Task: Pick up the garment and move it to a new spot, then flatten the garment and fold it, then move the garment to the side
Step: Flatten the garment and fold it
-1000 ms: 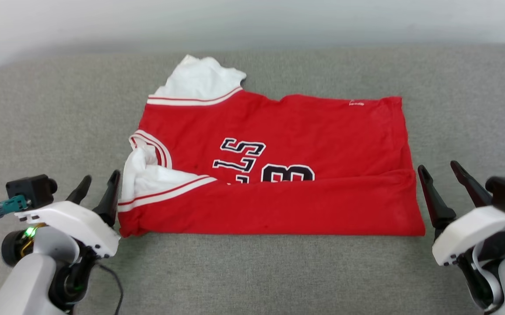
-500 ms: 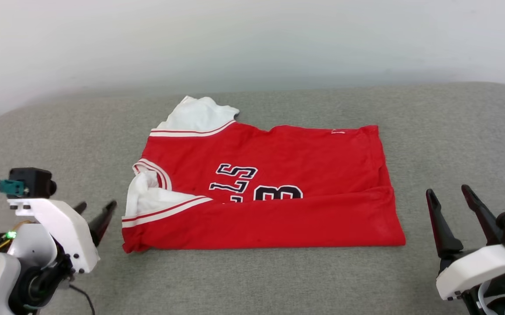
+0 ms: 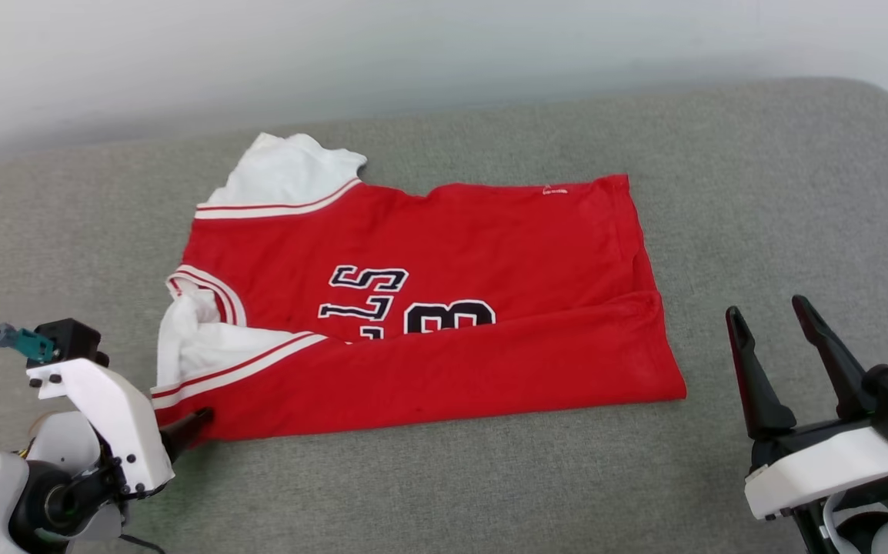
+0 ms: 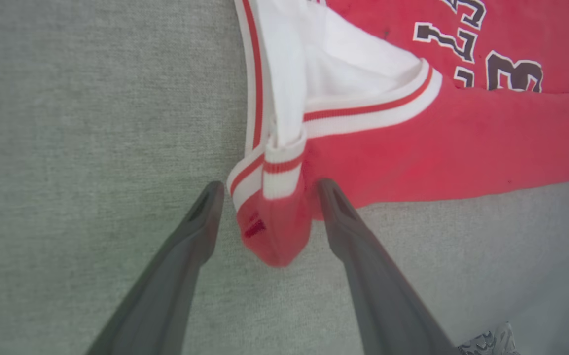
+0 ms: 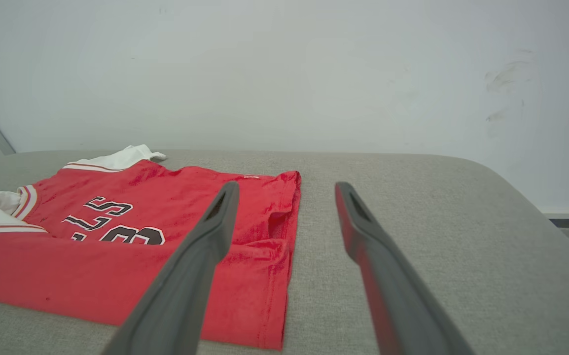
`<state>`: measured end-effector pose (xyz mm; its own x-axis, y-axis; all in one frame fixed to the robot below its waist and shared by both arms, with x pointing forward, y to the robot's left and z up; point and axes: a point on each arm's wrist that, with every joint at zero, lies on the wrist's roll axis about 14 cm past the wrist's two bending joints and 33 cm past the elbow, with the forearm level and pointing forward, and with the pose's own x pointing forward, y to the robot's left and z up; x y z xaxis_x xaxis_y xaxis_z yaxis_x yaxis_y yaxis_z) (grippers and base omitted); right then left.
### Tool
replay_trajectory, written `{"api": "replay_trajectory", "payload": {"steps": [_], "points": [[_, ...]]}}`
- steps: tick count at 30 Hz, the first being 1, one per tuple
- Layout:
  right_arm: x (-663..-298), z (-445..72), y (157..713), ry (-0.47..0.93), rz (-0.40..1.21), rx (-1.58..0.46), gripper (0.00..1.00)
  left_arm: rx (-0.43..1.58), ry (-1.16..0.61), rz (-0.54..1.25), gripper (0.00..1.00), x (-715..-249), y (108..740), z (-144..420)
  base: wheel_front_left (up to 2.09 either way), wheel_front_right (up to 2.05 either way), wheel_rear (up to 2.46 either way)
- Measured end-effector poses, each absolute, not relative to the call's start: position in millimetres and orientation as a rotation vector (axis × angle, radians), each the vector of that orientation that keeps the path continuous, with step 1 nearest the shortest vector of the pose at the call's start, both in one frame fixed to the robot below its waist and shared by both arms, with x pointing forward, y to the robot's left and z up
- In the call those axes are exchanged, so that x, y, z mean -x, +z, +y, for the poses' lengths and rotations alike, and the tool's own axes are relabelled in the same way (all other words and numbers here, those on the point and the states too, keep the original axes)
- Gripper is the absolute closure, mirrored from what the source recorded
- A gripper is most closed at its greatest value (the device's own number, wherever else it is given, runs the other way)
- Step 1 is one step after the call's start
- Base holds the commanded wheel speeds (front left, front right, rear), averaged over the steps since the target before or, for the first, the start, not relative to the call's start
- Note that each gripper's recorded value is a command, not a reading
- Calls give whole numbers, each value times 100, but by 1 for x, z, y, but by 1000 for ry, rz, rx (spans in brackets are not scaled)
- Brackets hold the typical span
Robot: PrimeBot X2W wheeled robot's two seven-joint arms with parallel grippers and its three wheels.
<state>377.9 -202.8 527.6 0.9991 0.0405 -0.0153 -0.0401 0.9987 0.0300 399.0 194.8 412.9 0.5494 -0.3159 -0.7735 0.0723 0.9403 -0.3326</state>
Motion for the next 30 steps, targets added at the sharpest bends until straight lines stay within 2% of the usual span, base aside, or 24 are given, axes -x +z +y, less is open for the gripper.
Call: {"api": "replay_trajectory", "payload": {"steps": [10,11,12,14,23,30], "points": [[-388,-216,508,-1,73,-43,0,289,-287,1122,0,-405,370,172,0,0,0],[-389,-217,506,-4,78,-47,0,289,-287,1129,20,-405,367,172,0,0,0],[-390,-219,505,-7,84,-48,0,296,-288,1136,58,-406,365,172,0,0,0],[-392,-222,503,-12,96,-58,0,306,-291,1139,100,-406,364,170,0,0,0],[-399,-236,492,-11,222,-111,0,334,-301,1088,100,-409,368,169,0,0,0],[-400,-240,449,40,557,-156,0,313,-322,1025,100,-415,383,169,0,0,0]]}}
